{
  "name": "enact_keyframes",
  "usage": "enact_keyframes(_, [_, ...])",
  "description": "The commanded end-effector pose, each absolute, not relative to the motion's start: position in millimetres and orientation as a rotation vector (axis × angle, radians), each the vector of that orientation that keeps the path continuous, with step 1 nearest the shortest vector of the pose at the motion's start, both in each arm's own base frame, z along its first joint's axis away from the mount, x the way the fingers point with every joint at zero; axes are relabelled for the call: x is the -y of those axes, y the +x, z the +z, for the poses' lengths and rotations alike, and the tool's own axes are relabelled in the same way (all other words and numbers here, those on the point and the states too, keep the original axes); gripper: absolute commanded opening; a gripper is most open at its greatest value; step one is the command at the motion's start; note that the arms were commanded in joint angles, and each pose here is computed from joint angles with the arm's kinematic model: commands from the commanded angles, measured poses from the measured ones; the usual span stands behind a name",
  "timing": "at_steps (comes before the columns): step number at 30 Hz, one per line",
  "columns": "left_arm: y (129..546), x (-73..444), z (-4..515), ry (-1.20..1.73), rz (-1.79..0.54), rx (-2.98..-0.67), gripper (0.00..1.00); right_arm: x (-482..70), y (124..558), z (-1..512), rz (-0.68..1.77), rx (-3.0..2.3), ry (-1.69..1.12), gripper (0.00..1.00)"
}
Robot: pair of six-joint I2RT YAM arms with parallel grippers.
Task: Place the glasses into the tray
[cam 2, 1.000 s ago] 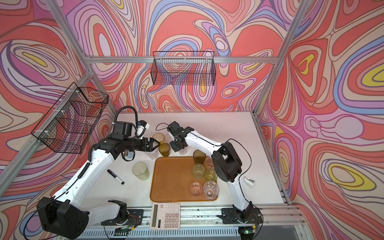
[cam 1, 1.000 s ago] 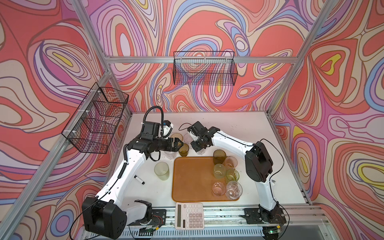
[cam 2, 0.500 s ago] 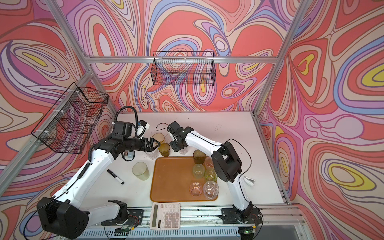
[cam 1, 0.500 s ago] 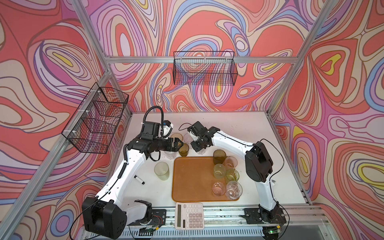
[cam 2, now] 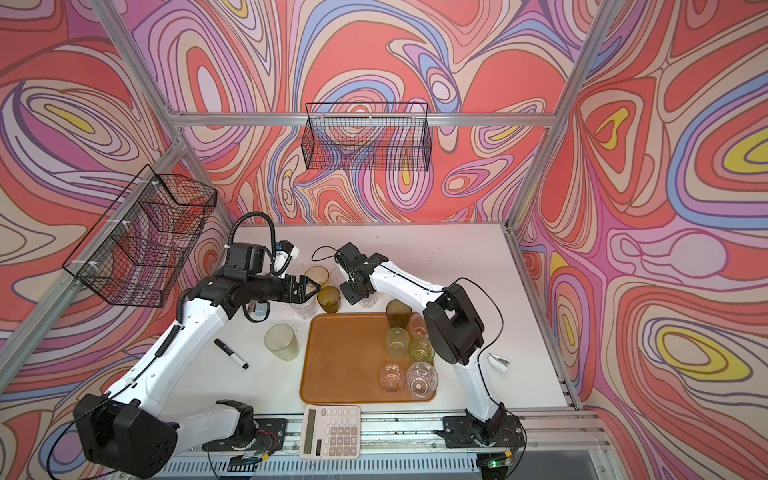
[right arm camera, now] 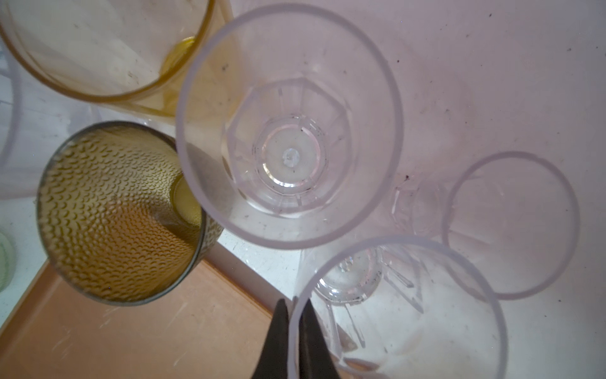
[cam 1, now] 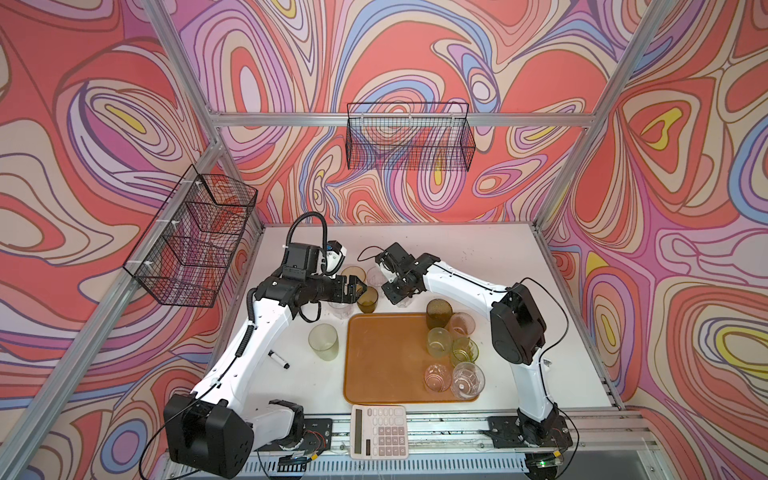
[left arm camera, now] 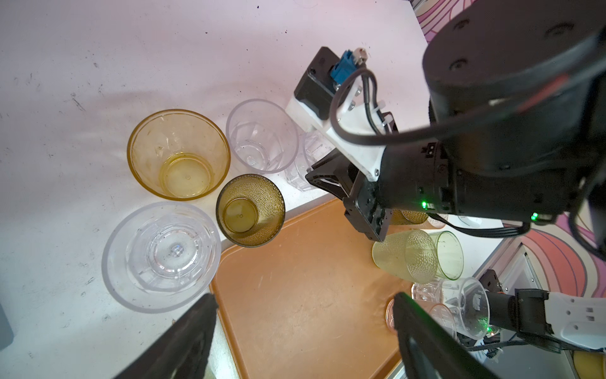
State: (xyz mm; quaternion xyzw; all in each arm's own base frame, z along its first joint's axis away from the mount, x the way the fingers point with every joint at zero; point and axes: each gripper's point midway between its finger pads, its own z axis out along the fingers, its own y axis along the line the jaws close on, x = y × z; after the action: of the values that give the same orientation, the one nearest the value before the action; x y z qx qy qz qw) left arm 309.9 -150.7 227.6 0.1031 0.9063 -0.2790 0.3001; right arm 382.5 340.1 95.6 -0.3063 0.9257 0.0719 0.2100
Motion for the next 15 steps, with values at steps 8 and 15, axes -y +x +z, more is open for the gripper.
enact_keyframes(8, [306,153,232,0.306,-0.745,-2.396,0.87,-330,380,118,0.174,-2.576,-0.817,0.0])
enact_keyframes(15, [306,153,232,0.307,-0.747,-2.395,0.87,-327,379,136,0.173,-2.549,-0.8,0.0])
